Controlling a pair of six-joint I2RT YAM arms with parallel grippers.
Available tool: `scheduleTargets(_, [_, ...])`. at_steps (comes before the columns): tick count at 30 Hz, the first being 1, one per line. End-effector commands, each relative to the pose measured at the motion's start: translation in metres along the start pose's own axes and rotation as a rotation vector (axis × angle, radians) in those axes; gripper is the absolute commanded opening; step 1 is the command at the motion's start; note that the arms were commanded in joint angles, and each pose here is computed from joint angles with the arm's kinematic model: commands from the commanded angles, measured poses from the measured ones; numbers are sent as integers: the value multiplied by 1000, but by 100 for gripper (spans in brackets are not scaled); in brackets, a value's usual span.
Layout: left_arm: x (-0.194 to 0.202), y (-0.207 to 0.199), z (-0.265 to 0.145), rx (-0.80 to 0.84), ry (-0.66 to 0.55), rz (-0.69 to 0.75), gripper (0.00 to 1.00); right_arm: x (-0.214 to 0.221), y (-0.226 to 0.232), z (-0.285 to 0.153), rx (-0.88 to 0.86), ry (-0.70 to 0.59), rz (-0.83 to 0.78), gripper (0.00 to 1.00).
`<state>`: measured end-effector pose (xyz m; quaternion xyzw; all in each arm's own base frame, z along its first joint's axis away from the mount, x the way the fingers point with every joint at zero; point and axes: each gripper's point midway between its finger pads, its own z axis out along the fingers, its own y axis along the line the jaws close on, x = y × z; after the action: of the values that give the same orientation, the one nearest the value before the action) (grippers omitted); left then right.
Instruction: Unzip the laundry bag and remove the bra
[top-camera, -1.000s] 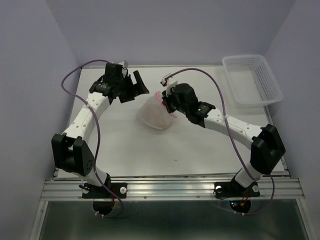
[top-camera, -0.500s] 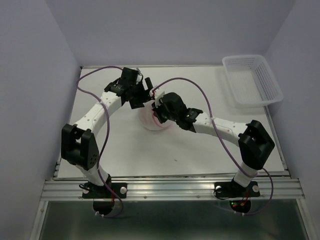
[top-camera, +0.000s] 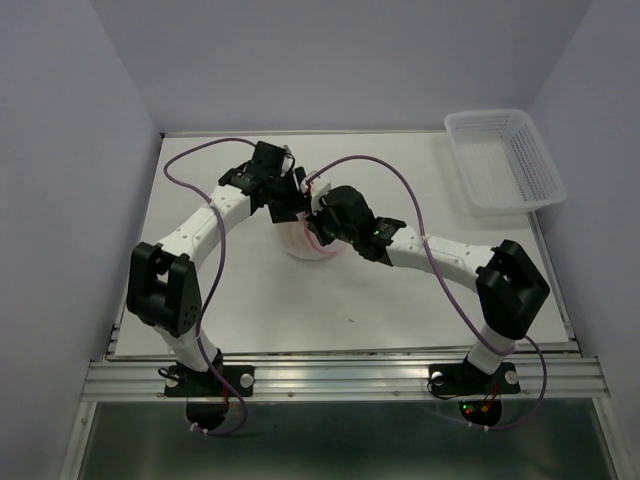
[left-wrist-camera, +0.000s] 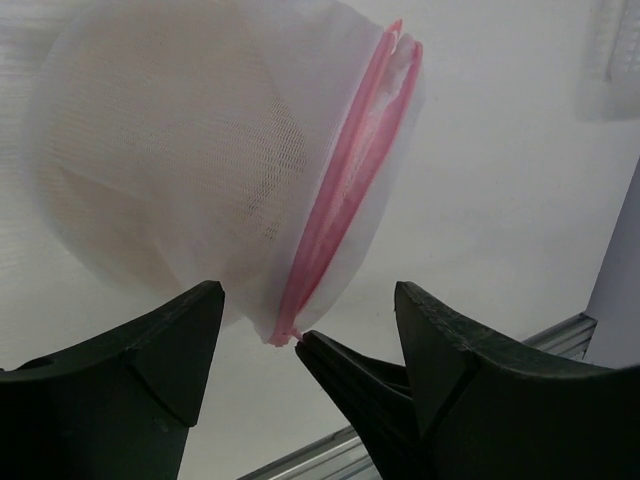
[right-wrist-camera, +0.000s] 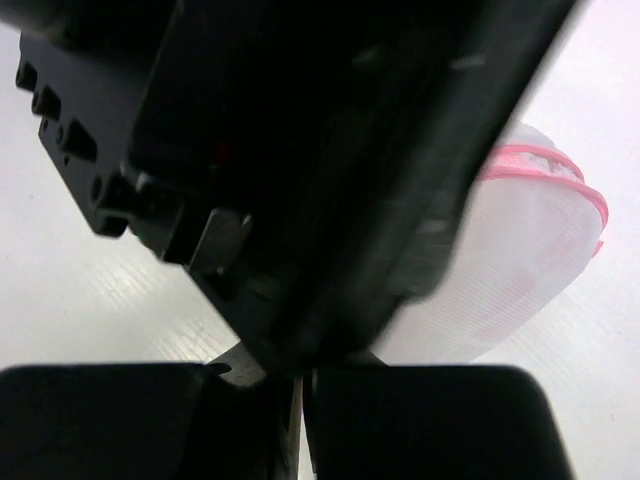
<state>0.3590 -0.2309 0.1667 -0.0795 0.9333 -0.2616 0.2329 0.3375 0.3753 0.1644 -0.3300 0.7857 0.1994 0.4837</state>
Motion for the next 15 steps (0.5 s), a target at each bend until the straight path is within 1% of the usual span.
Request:
scheduleTargets(1, [12, 10, 1, -28, 28, 38, 69, -30, -6, -11, 35, -97, 7, 1])
scheduleTargets(3, [14, 12, 2, -33, 33, 40, 54, -30, -5, -11, 29, -98, 18, 1])
scheduleTargets(4, [13, 11, 4, -32, 33, 41, 36, -31, -3, -12, 24, -100, 41, 1])
scheduleTargets(5, [12, 11, 4, -31, 31, 43, 27, -31, -3, -13, 21, -102, 39, 1])
scheduleTargets(6, [12, 9, 5, -26, 35, 43, 10, -27, -2, -13, 16, -95, 39, 1])
scheduleTargets(7, [10, 8, 4, -23, 32, 44, 3, -28, -3, -15, 20, -98, 42, 1])
scheduleTargets(8, [8, 5, 4, -14, 29, 47, 0, -22, -5, -16, 30, -88, 40, 1])
scheduleTargets(11, [2, -2, 1, 3, 12, 52, 0, -10, -11, -17, 66, -60, 51, 1])
scheduleTargets(13, [-7, -2, -3, -13, -22, 35, 0, 3, -13, -18, 88, -24, 80, 1])
scheduleTargets(15, [-16, -4, -6, -15, -51, 19, 0, 7, -13, -21, 90, -16, 105, 1])
